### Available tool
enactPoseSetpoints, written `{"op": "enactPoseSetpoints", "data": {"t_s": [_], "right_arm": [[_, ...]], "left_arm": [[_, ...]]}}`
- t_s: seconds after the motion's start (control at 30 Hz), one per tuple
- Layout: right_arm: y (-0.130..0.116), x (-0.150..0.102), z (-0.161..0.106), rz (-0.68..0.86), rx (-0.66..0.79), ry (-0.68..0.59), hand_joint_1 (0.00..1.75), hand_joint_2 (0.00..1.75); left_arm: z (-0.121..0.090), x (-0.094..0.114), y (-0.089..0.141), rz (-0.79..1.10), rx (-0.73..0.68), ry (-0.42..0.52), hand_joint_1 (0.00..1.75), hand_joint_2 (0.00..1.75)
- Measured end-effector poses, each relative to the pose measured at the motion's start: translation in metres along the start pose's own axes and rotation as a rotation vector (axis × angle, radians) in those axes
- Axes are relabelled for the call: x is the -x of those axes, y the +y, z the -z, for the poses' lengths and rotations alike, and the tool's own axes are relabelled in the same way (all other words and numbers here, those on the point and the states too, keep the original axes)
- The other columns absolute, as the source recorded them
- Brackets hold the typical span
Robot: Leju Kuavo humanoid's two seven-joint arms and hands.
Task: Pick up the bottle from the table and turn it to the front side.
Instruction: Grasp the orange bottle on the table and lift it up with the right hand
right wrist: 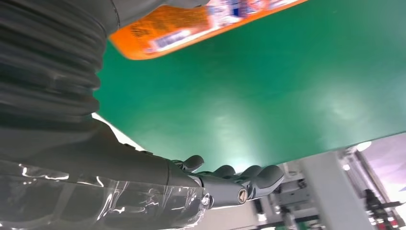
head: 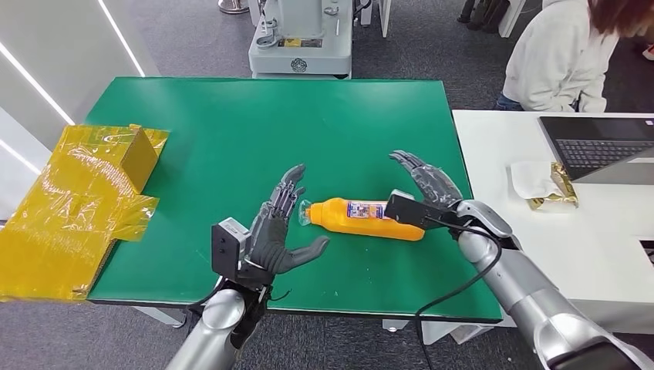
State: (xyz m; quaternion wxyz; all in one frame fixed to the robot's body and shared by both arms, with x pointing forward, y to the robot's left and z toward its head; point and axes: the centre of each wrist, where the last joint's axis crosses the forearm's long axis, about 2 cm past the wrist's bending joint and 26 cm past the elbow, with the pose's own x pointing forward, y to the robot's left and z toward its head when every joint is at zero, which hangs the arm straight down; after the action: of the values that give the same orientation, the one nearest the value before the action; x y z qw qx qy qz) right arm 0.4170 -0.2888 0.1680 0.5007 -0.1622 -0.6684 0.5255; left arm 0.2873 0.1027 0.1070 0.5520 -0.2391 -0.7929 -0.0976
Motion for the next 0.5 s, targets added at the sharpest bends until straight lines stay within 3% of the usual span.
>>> {"op": "enactPoseSetpoints", "data": {"t_s": [0.5], "right_arm": [[0.021, -0.029, 0.033, -0.03, -0.168, 0.056, 0.0, 1.75]], "left_arm": [[-0.004, 0.002, 0.003, 0.014, -0.002, 0.037, 0.0, 1.75]]}}
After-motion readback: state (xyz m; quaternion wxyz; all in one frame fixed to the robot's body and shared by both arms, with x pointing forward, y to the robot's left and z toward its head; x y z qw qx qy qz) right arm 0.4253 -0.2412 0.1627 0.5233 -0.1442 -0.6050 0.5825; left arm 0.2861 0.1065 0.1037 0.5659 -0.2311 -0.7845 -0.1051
